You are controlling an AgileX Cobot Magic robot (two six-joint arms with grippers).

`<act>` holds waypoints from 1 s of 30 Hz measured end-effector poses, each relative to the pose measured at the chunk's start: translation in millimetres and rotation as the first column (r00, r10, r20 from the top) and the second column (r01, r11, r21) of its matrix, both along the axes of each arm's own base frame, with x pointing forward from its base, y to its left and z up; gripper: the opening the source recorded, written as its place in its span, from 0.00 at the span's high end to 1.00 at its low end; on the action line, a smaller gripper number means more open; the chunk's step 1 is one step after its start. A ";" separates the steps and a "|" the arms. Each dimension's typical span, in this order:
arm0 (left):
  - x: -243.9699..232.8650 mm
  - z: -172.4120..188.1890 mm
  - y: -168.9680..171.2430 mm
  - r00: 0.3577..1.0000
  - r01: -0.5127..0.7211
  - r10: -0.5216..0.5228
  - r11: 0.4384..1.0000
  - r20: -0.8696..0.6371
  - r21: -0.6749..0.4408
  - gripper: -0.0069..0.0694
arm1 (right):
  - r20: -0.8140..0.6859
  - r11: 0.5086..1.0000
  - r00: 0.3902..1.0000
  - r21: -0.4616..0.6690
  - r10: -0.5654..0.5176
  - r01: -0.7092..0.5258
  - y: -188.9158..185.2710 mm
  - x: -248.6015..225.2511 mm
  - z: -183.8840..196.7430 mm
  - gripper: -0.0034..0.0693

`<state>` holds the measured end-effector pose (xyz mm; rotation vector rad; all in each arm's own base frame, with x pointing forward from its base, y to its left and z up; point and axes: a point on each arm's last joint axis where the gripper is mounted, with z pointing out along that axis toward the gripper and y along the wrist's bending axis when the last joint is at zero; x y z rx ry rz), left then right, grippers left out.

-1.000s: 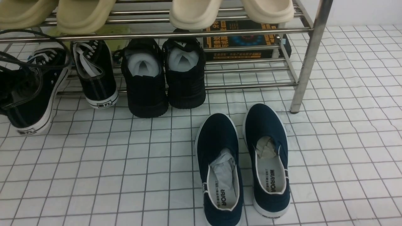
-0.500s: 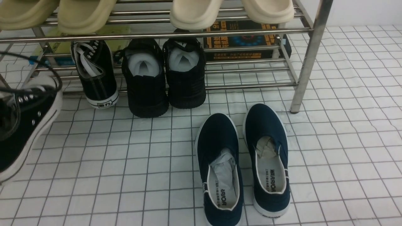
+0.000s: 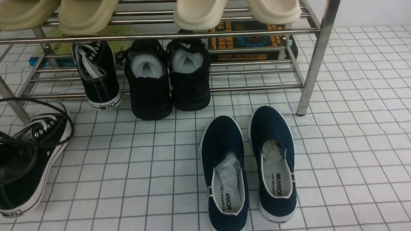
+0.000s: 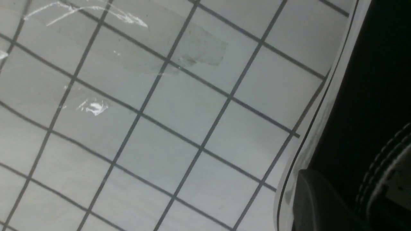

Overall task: Take the shoes off the shelf with your hand from the white checkered tablecloth.
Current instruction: 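Set the held shoe down on the floor in front of the rack with the left gripper, then grasp the leftmost shoe on the bottom shelf of the shoe rack with the left gripper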

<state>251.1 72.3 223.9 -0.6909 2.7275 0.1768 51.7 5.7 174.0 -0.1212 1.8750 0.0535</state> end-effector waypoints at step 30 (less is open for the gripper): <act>112.3 70.8 -67.1 0.937 0.098 0.035 0.929 0.349 -0.356 0.83 | 0.000 1.000 1.000 0.000 0.000 0.000 0.0 0.0 0.0 0.62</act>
